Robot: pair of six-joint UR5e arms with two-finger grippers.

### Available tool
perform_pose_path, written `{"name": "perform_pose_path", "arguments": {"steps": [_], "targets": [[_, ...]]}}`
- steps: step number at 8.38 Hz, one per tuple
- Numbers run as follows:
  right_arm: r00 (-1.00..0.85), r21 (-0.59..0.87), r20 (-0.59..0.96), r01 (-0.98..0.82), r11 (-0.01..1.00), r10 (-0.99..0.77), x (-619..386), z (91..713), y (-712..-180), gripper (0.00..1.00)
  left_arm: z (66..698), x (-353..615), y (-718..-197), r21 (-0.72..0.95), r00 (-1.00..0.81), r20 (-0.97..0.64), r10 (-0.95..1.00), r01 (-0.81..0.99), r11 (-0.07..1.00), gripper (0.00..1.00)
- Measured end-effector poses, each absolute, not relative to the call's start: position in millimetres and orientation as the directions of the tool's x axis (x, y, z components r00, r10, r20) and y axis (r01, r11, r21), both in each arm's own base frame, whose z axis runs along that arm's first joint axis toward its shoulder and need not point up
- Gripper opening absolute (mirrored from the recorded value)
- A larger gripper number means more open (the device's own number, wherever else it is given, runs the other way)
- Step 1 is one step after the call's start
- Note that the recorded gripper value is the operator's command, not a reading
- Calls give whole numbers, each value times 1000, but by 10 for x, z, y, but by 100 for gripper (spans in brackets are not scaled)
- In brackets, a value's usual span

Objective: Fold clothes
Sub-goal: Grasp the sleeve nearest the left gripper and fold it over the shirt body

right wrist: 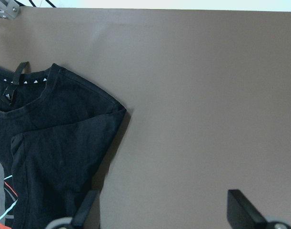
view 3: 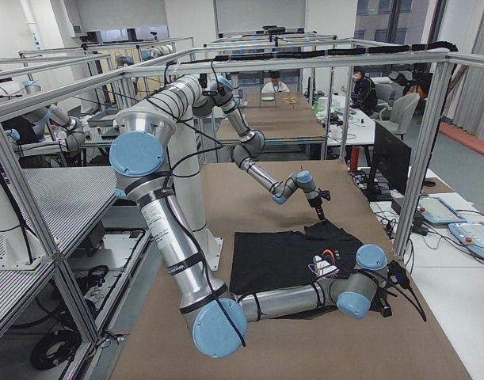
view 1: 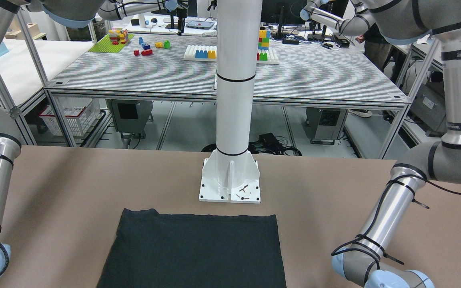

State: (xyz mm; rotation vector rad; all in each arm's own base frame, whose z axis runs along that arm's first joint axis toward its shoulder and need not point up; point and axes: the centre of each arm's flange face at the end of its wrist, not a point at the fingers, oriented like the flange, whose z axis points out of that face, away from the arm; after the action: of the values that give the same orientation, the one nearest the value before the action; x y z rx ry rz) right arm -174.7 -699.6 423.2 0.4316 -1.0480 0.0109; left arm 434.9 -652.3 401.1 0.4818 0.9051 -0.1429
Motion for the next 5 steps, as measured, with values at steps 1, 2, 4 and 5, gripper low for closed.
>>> {"name": "perform_pose_path", "arguments": {"steps": [1,2,4,5], "targets": [[507,340,840,-212,916,-195,-1748,4233,-6994,94,3986,4354,-6522,340,614,-785,82,317,886,0],[507,340,840,-212,916,-194,-1748,4245,-6990,94,3964,4360,-6523,338,612,-787,82,316,887,0],[508,338,840,-212,917,-192,-1737,4274,-6980,94,3877,4333,-6546,331,605,-792,82,312,891,0],[509,336,840,-212,918,-190,-1733,4293,-6974,94,3711,4230,-6599,315,593,-801,78,307,898,0]]}}
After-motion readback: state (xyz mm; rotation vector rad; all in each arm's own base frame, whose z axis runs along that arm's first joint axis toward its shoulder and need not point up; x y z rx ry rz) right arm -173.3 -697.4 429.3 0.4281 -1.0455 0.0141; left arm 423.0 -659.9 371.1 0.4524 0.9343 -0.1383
